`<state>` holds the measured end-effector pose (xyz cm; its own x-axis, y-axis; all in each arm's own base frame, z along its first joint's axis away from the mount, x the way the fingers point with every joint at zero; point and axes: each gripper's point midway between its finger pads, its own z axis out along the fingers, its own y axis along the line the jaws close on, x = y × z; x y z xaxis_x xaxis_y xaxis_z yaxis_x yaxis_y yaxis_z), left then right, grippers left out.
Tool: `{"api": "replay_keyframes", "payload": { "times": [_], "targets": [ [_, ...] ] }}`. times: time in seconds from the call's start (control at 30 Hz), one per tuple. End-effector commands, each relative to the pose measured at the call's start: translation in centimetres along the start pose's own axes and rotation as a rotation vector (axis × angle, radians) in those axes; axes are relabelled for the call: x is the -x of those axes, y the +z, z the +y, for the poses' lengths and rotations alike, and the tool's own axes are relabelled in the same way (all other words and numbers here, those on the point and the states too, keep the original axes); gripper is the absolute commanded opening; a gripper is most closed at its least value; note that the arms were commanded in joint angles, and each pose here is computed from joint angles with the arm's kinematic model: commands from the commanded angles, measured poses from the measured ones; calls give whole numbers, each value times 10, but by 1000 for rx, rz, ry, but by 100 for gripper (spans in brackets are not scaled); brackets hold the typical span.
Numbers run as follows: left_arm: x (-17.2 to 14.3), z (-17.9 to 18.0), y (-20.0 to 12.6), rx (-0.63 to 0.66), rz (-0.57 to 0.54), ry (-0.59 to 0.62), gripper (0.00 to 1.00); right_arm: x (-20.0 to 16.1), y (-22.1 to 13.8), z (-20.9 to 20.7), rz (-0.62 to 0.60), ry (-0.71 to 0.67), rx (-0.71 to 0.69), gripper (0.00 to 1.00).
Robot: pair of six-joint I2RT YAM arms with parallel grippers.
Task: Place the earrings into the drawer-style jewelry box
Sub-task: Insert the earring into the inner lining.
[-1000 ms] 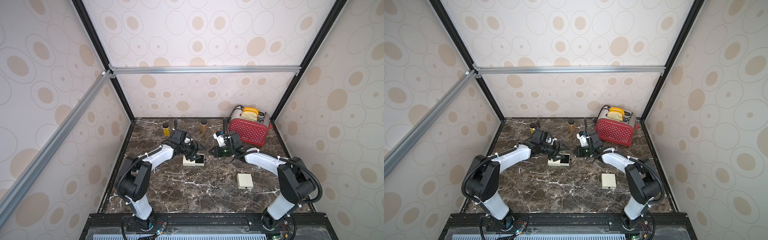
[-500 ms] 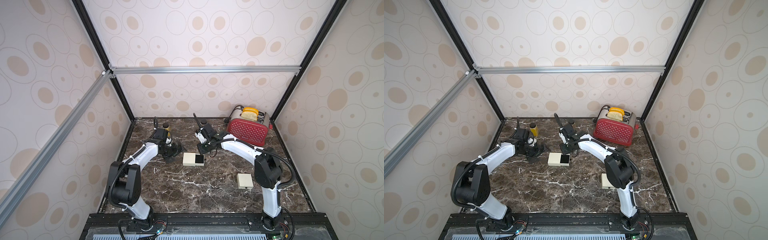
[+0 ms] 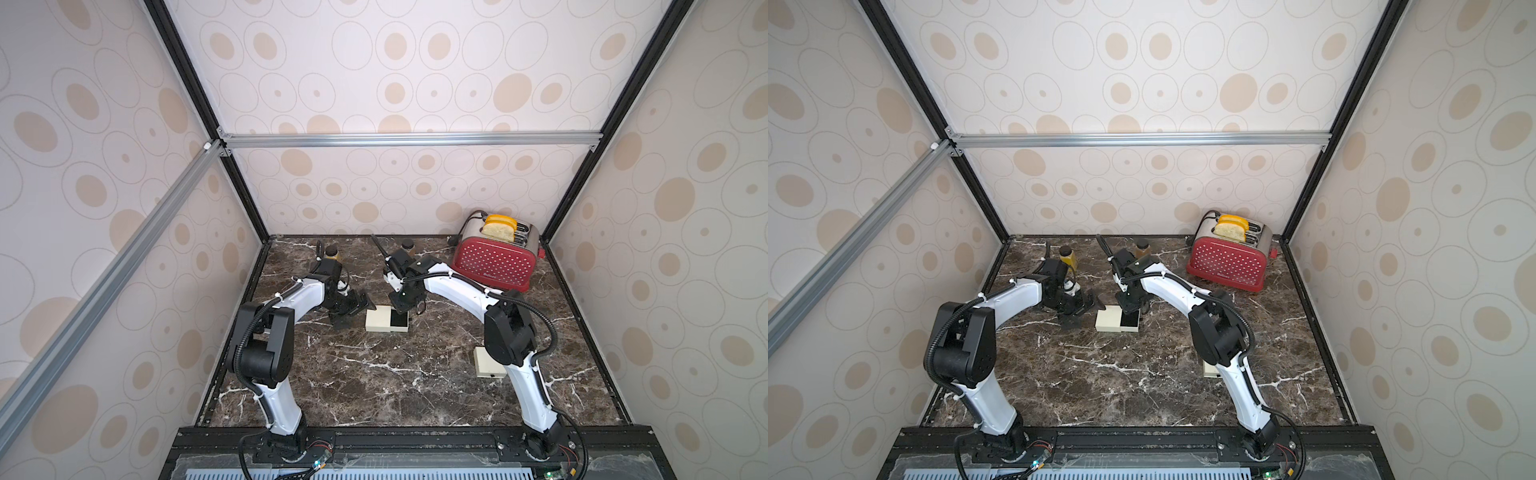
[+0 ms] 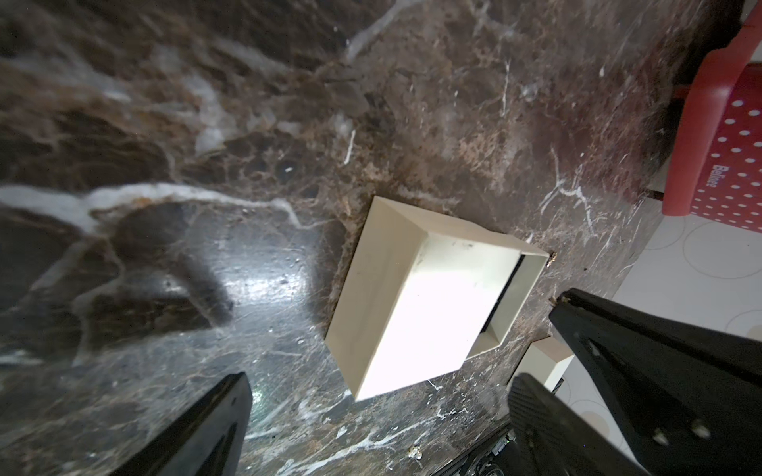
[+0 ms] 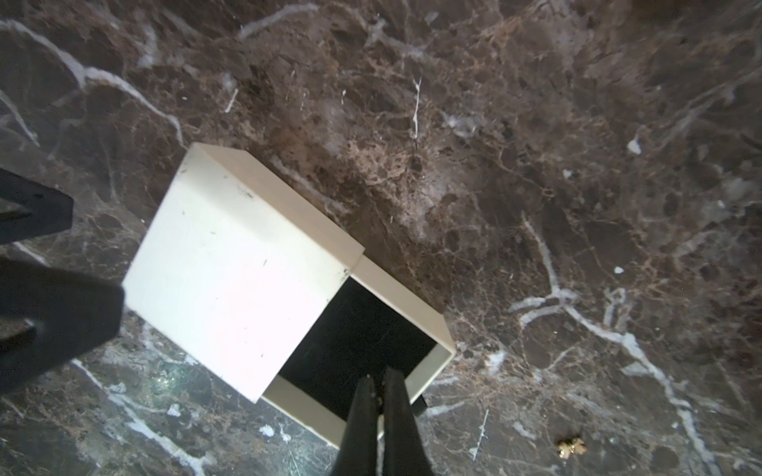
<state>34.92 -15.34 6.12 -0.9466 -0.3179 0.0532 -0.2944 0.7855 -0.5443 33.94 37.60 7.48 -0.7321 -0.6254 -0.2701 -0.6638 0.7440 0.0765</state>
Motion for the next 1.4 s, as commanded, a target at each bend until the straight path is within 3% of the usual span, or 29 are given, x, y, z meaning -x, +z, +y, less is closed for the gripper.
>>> {"api": "replay_keyframes", "payload": {
  "times": [0.0,1.37],
  "targets": [
    [4,-3,-1,0,6,20,99,-9,4,7,55,-31,14,0],
    [-4,3,10,-15,39,29,99,-13,33,6,150,-54,-75,0]
  ]
}}
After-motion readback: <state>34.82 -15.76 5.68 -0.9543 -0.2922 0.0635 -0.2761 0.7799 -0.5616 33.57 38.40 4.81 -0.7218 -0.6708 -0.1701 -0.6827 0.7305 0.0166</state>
